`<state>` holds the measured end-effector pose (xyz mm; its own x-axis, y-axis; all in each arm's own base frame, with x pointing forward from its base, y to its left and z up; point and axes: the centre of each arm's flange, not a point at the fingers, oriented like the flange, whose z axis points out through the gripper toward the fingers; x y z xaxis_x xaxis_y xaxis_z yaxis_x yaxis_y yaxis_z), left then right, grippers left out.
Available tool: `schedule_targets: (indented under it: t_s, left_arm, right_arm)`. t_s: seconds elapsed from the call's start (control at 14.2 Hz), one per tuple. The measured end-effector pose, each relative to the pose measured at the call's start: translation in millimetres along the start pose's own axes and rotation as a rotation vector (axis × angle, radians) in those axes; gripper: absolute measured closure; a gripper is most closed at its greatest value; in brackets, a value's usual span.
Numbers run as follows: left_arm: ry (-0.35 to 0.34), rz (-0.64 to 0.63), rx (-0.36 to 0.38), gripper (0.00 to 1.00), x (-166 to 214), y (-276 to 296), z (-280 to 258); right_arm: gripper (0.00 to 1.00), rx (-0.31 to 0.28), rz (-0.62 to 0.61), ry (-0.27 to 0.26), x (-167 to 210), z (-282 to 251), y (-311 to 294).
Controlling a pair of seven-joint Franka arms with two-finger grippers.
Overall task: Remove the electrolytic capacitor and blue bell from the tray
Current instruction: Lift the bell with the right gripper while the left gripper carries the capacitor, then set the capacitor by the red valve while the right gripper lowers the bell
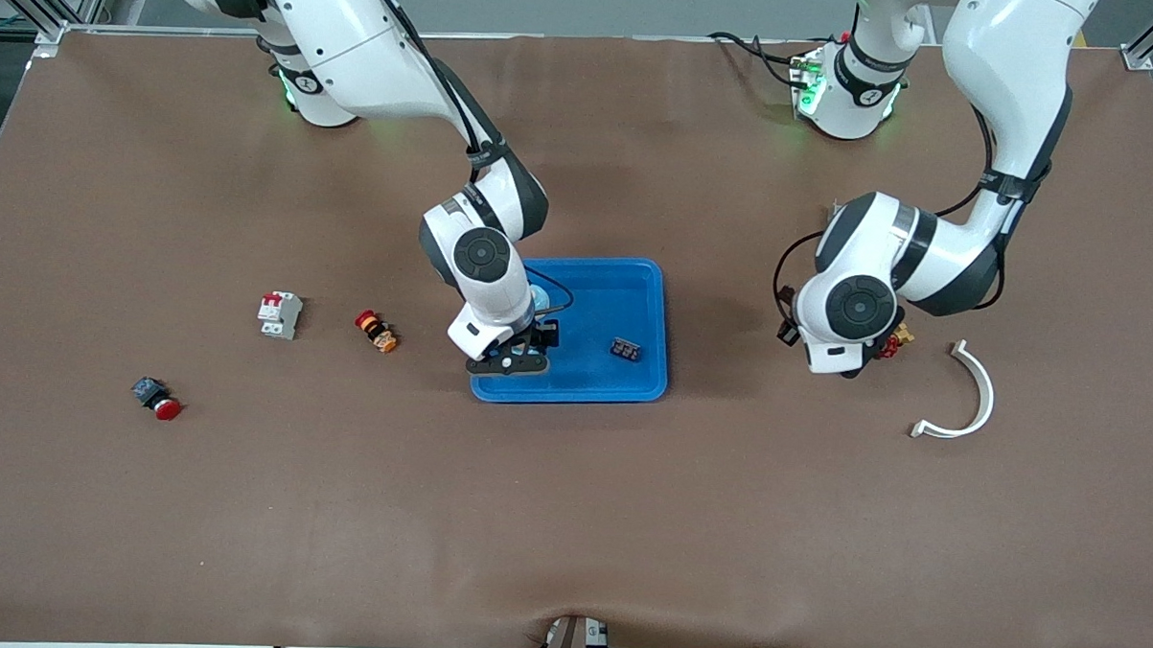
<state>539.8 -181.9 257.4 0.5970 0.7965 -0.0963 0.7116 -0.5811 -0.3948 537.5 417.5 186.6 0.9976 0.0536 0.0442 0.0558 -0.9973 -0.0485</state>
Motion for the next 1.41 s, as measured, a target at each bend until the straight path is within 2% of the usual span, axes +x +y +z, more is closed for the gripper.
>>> schedule_targets:
  t_s: [0.14,0.35,0.49,0.71,0.92,1.13,1.41]
  left_arm:
    - [0.01,0.027,0.009,0.69,27,-13,16]
    - [0.03,0.057,-0.014,0.69,57,-29,45]
    - [0.049,0.077,-0.029,0.69,62,-36,64]
    - [0.059,0.098,-0.014,0.69,59,-42,84]
    - [0.05,0.093,-0.013,0.69,62,-45,91]
    - [0.051,0.091,-0.016,0.69,70,-47,100]
    - [0.042,0.081,-0.019,0.66,79,-49,107]
  right_arm:
    - [0.32,0.001,0.0,0.002,1,-1,0]
    - [0.32,0.001,0.0,0.002,1,-1,0]
    - [0.32,0.002,-0.001,0.003,1,-2,-1]
    - [0.32,0.0,-0.002,0.002,3,-4,-1]
    - [0.32,-0.028,-0.023,-0.041,11,-24,-2]
    - [0.32,-0.038,-0.111,-0.062,30,-74,10]
    - [0.32,-0.028,-0.321,-0.09,70,-136,94]
